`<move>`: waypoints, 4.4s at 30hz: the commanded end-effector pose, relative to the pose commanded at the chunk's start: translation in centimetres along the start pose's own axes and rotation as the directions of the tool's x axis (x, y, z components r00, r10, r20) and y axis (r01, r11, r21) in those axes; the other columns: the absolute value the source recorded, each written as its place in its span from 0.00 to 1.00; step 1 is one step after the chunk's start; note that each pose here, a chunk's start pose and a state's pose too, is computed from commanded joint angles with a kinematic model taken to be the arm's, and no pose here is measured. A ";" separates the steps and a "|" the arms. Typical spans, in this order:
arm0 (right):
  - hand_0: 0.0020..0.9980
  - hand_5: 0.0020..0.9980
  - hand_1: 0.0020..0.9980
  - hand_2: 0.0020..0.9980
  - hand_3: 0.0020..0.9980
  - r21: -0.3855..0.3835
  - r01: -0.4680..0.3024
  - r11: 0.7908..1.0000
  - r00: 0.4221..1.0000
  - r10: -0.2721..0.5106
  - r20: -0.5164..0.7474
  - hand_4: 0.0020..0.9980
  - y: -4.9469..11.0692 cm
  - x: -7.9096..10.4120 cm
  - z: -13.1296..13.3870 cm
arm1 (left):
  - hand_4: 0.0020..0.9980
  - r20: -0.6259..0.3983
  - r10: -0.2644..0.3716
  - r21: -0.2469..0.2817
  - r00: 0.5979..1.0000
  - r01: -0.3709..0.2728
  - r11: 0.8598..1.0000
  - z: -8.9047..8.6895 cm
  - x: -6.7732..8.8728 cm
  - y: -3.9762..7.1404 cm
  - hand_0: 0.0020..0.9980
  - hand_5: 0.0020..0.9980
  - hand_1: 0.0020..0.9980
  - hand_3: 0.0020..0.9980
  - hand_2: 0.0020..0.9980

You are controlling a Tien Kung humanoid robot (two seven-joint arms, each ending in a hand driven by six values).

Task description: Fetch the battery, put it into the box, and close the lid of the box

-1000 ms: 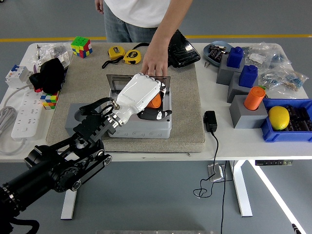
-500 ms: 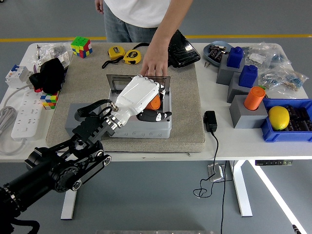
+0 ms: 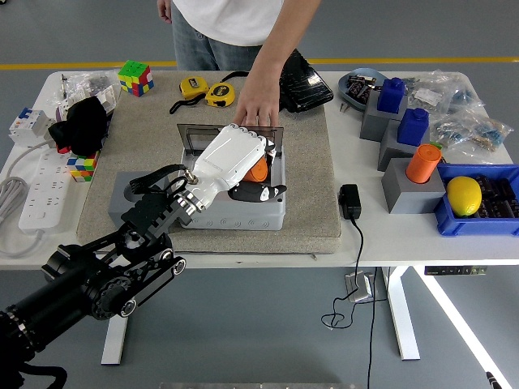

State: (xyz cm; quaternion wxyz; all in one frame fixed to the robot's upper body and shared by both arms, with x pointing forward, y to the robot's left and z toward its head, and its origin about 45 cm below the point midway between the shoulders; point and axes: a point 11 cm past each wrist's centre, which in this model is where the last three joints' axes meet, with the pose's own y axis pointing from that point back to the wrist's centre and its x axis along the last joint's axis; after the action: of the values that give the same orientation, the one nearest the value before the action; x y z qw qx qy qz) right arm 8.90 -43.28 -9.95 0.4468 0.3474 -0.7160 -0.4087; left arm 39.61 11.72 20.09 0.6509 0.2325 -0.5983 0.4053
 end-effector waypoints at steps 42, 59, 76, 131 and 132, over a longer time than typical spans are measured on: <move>0.83 1.00 0.79 0.76 0.80 -0.005 -0.001 1.000 1.000 0.001 -0.001 1.00 0.0 0.0 0.2 | 1.00 -0.048 0.013 -0.013 0.999 -0.013 1.000 0.5 1.0 0.7 0.80 0.70 0.90 0.91 0.88; 0.83 1.00 0.79 0.76 0.80 -0.004 0.001 1.000 1.000 -0.001 0.003 1.00 0.0 -0.1 0.2 | 1.00 -0.095 0.043 0.004 0.995 -0.043 0.999 1.1 3.4 0.3 1.00 1.00 1.00 1.00 1.00; 0.83 1.00 0.79 0.76 0.80 -0.005 0.002 1.000 1.000 -0.002 0.006 1.00 0.0 -0.2 0.2 | 1.00 -0.116 -0.049 0.200 0.992 0.072 0.977 -2.9 3.0 0.5 1.00 1.00 1.00 0.97 0.98; 0.82 1.00 0.79 0.76 0.80 -0.003 -0.001 1.000 1.000 0.001 0.013 1.00 0.0 0.0 0.1 | 1.00 -0.071 -0.044 0.239 0.997 0.060 0.969 -4.0 3.4 1.7 0.73 1.00 0.71 0.70 0.69; 0.82 1.00 0.79 0.76 0.80 -0.002 -0.002 1.000 1.000 0.002 0.013 1.00 0.0 0.0 0.0 | 1.00 -0.072 -0.046 0.238 0.996 0.062 0.969 -4.0 3.4 1.8 0.73 1.00 0.71 0.70 0.69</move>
State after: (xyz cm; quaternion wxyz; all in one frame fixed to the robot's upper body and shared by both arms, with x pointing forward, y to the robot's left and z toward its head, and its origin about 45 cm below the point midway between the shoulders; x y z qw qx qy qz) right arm 8.87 -43.25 -9.96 0.4427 0.3436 -0.7188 -0.4115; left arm 40.38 16.73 22.33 0.6483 0.3121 -0.5167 0.4641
